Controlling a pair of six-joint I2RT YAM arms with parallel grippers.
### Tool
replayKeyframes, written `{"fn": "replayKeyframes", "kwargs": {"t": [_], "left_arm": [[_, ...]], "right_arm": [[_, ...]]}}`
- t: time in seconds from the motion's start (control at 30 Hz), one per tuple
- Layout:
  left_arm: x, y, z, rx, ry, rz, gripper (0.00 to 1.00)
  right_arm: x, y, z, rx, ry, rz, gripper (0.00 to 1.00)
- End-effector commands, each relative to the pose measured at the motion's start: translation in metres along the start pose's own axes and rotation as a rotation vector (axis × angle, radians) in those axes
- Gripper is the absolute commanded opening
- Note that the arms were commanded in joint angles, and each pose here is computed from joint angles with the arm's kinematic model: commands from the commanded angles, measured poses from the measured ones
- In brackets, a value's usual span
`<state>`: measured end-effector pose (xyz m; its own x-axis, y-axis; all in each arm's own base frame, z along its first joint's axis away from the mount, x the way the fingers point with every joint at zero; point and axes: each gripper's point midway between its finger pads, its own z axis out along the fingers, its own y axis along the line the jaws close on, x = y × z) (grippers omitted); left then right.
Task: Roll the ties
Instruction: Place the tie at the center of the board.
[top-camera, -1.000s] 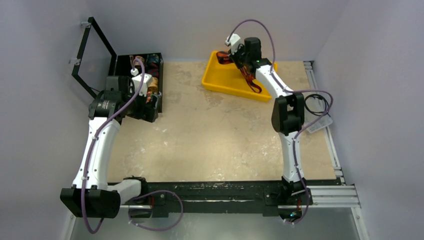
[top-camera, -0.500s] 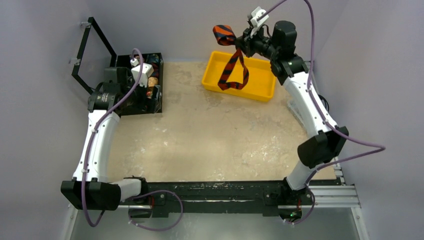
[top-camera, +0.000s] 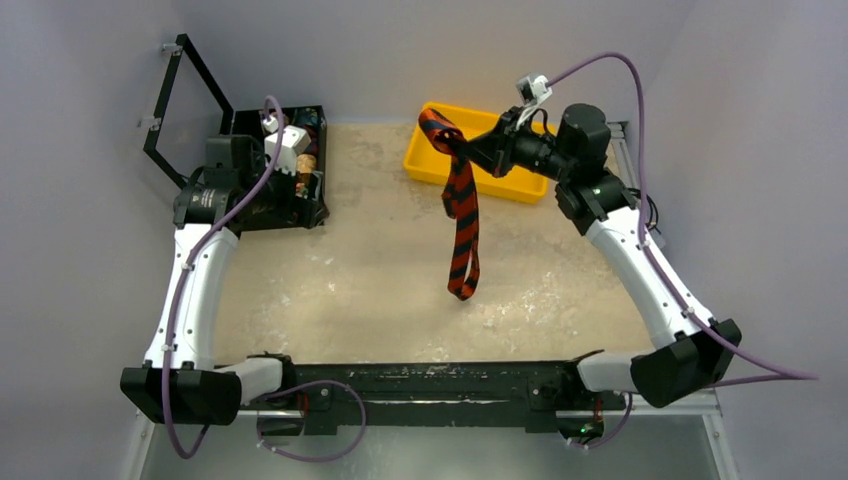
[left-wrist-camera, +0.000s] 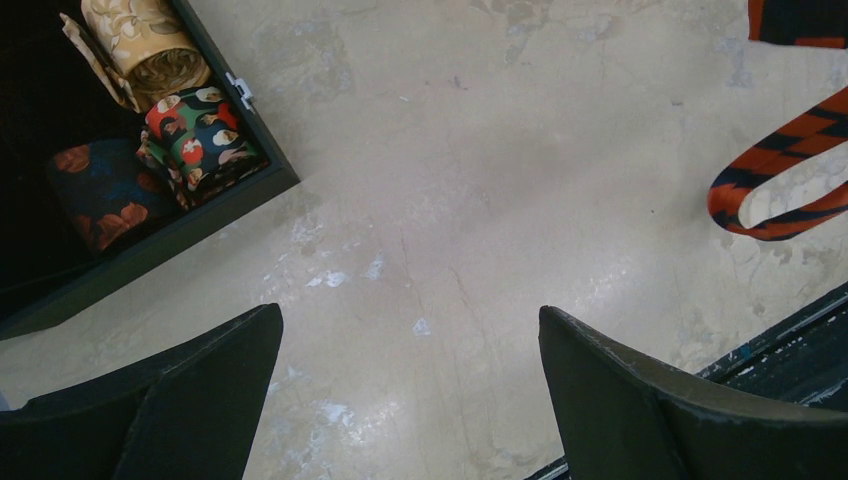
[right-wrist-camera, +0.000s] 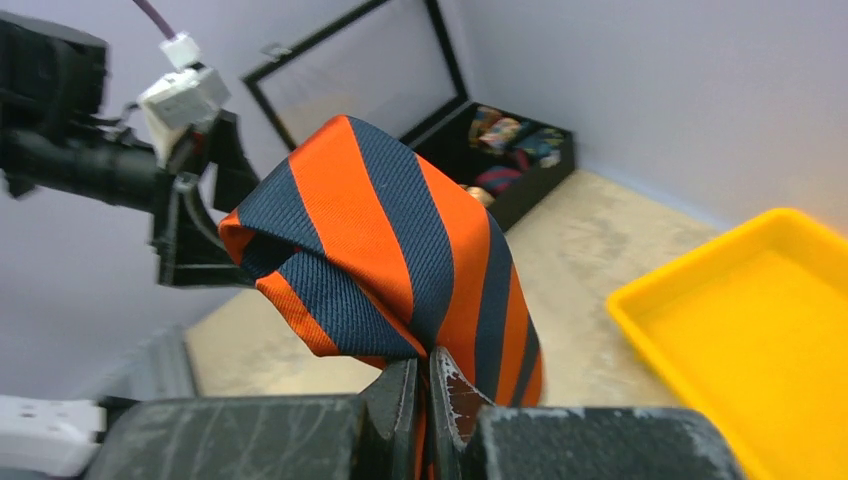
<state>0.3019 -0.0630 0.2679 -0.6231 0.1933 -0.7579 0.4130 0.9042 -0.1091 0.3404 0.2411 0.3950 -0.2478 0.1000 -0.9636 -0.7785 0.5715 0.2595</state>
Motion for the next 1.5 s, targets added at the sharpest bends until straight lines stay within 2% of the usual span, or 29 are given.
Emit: {"fn": "replayKeyframes", "kwargs": {"t": [0.0, 0.17, 0.33, 0.43, 0.5, 0.53, 0.6, 0.63, 0.67, 0.7, 0.8, 0.83, 0.93, 1.1, 1.27, 1.33, 1.47], "left_arm": [[-0.007, -0.014, -0.004, 0.078, -0.065, 0.040, 1.00], [-0.011, -0.016, 0.001, 0.102, -0.091, 0.057, 1.00], [-0.022, -0.015, 0.000, 0.101, -0.116, 0.068, 1.00], [-0.026, -0.016, 0.000, 0.108, -0.127, 0.078, 1.00], [-0.026, -0.016, 0.001, 0.116, -0.123, 0.084, 1.00], [-0.025, -0.017, 0.002, 0.124, -0.118, 0.090, 1.00], [-0.020, -0.020, 0.003, 0.143, -0.105, 0.105, 1.00], [-0.017, -0.021, 0.004, 0.153, -0.098, 0.120, 1.00], [-0.013, -0.023, 0.005, 0.162, -0.090, 0.140, 1.00], [-0.008, -0.026, 0.007, 0.173, -0.078, 0.165, 1.00], [0.012, -0.041, 0.017, 0.220, -0.016, 0.274, 1.00], [0.019, -0.047, 0.022, 0.235, 0.009, 0.322, 1.00], [0.038, -0.065, 0.044, 0.276, 0.093, 0.401, 1.00], [0.039, -0.090, 0.097, 0.365, 0.167, 0.353, 0.91], [0.025, -0.119, 0.152, 0.431, 0.267, 0.319, 0.82], [0.021, -0.129, 0.168, 0.443, 0.290, 0.290, 0.80], [0.018, -0.140, 0.197, 0.450, 0.304, 0.174, 0.79]], "right_arm": [[-0.002, 0.026, 0.024, -0.169, -0.048, 0.207, 0.00], [-0.051, 0.051, 0.042, -0.241, -0.171, 0.224, 0.00], [-0.098, 0.078, 0.029, -0.294, -0.283, 0.316, 0.00], [-0.085, 0.061, 0.018, -0.190, -0.267, 0.364, 0.00], [-0.050, 0.020, 0.003, -0.007, -0.212, 0.445, 0.00], [-0.030, 0.003, -0.013, 0.084, -0.179, 0.475, 0.11], [0.032, -0.042, -0.047, 0.280, -0.067, 0.526, 0.54], [0.060, -0.064, -0.072, 0.365, -0.029, 0.534, 0.83], [0.090, -0.083, -0.100, 0.459, 0.024, 0.552, 0.96], [0.106, -0.100, -0.127, 0.543, 0.055, 0.518, 0.98], [0.115, -0.115, -0.173, 0.658, 0.175, 0.275, 0.98], [0.109, -0.116, -0.180, 0.662, 0.203, 0.167, 0.98], [0.102, -0.119, -0.186, 0.649, 0.269, 0.013, 0.98], [0.131, -0.139, -0.176, 0.564, 0.430, -0.022, 0.87], [0.164, -0.170, -0.154, 0.494, 0.547, 0.015, 0.68], [0.170, -0.180, -0.140, 0.491, 0.584, -0.036, 0.67], [0.179, -0.188, -0.096, 0.449, 0.634, -0.219, 0.73]]}}
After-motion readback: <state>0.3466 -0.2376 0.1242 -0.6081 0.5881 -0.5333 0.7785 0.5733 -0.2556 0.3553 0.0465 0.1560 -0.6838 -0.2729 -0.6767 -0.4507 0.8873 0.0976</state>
